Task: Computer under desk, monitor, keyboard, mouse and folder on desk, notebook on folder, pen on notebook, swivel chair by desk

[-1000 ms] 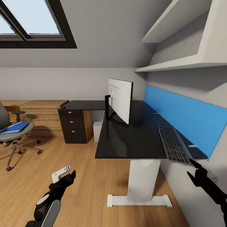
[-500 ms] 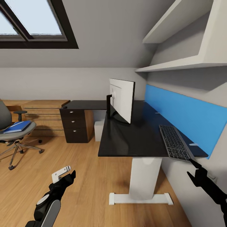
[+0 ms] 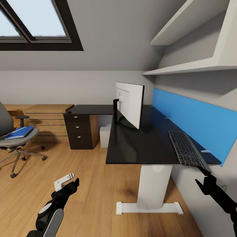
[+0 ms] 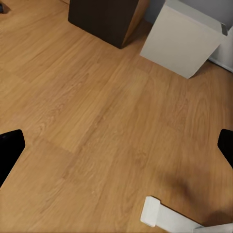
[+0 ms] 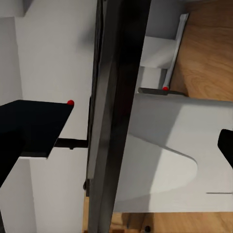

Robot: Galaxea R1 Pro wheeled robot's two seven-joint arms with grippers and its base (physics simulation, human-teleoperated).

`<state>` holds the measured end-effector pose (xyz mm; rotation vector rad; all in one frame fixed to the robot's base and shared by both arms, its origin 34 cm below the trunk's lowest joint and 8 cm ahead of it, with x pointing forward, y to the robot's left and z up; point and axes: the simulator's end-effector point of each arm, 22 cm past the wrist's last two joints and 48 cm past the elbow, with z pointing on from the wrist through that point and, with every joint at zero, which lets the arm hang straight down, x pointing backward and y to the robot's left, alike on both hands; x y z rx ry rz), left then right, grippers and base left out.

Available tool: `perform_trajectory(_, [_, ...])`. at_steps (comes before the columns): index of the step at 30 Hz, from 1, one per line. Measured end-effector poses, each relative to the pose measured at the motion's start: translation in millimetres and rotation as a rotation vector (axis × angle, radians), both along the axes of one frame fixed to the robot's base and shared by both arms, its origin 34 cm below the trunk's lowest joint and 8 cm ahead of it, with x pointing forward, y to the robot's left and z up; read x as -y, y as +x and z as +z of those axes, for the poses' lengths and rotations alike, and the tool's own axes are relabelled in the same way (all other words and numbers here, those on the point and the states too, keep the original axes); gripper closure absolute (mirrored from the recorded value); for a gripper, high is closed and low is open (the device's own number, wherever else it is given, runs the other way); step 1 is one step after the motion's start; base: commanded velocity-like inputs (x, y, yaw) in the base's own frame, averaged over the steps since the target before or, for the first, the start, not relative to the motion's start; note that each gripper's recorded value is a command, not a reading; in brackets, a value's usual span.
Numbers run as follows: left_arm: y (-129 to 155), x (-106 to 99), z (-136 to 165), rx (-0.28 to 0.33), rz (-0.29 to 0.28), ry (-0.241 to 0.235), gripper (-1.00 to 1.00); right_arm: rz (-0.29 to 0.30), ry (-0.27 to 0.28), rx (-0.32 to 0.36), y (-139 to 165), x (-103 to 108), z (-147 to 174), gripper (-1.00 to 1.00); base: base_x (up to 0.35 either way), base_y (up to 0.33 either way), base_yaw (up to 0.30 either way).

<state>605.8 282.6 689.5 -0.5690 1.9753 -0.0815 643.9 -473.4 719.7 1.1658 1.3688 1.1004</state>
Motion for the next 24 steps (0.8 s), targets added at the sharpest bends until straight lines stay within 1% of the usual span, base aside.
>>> perform_trajectory(8, [-0.3,-0.2,-0.4,-0.001,0.001,0.002,-1.00,-0.001,0.000,0.001,-0.1,0.1,0.4,-1.00,0.174,0.001,0.000])
perform_trajectory(15, [-0.2,-0.6,-1.0,-0.002,0.002,0.002,-1.00,-0.004,-0.001,0.002,-0.2,1.3,0.5,-1.00,0.039,0.000,0.000])
perform_trajectory(19, [-0.5,-0.4,-1.2,-0.002,0.002,0.002,-1.00,-0.008,-0.003,0.003,-0.5,2.9,1.1,-1.00,0.177,0.000,0.000])
perform_trajectory(24, [-0.6,-0.5,-2.6,-0.006,0.002,0.003,-1.00,-0.011,-0.004,0.003,-0.4,3.4,0.8,-1.00,0.045,0.000,0.000])
